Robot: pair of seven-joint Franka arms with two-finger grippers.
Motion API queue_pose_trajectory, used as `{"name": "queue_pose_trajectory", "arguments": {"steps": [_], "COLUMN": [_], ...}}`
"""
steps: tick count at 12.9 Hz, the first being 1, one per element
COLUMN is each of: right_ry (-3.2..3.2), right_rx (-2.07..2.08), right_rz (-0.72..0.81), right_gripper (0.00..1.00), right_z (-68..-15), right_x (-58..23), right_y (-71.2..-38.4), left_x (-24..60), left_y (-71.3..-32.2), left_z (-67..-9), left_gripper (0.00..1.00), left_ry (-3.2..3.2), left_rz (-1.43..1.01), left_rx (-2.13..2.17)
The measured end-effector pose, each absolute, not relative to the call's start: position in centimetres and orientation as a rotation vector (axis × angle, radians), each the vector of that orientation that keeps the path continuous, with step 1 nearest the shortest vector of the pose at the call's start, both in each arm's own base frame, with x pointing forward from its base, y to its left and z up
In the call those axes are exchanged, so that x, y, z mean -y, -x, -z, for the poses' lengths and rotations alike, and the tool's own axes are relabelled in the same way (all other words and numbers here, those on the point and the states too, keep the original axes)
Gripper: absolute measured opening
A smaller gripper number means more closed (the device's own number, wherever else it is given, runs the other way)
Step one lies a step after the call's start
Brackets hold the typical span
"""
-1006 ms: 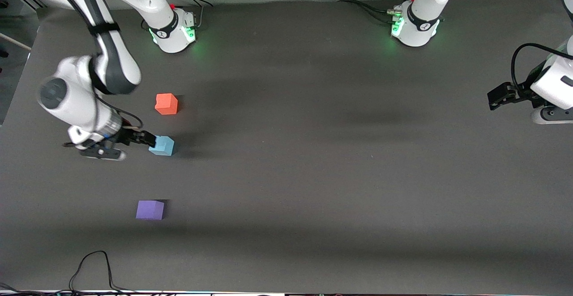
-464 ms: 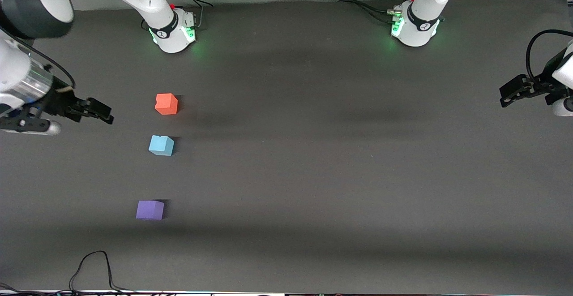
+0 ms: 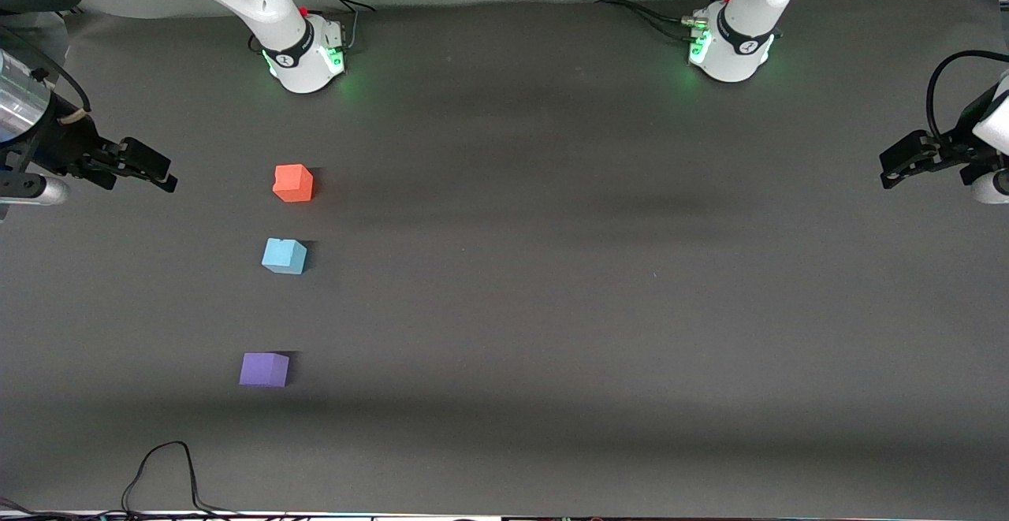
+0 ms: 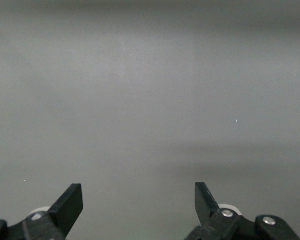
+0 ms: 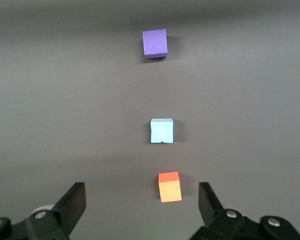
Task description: Place blue block between orange and purple blocks
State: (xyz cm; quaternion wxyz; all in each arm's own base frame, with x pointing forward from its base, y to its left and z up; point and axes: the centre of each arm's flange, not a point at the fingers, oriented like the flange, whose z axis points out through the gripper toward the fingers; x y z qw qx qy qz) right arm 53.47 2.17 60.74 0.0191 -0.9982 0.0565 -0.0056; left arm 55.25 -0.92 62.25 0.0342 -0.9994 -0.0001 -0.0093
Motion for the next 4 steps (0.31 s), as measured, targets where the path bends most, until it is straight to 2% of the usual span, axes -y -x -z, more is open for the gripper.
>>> {"name": "queue_pose_trajectory", "arguments": {"steps": [4], "right_ry": [3.099], "right_rx": [-0.165], "right_rz": [0.015], "right_gripper": [1.0], "right_z": [-60.74], "right_x": [-2.54], "right_y": [-53.44], "left_x": [0.85], "left_y": [-55.27], "left_z": [-62.78], "left_gripper": [1.0], "left_ry": [3.073], "left_rz": [0.044], "left_rx": [0.002]}}
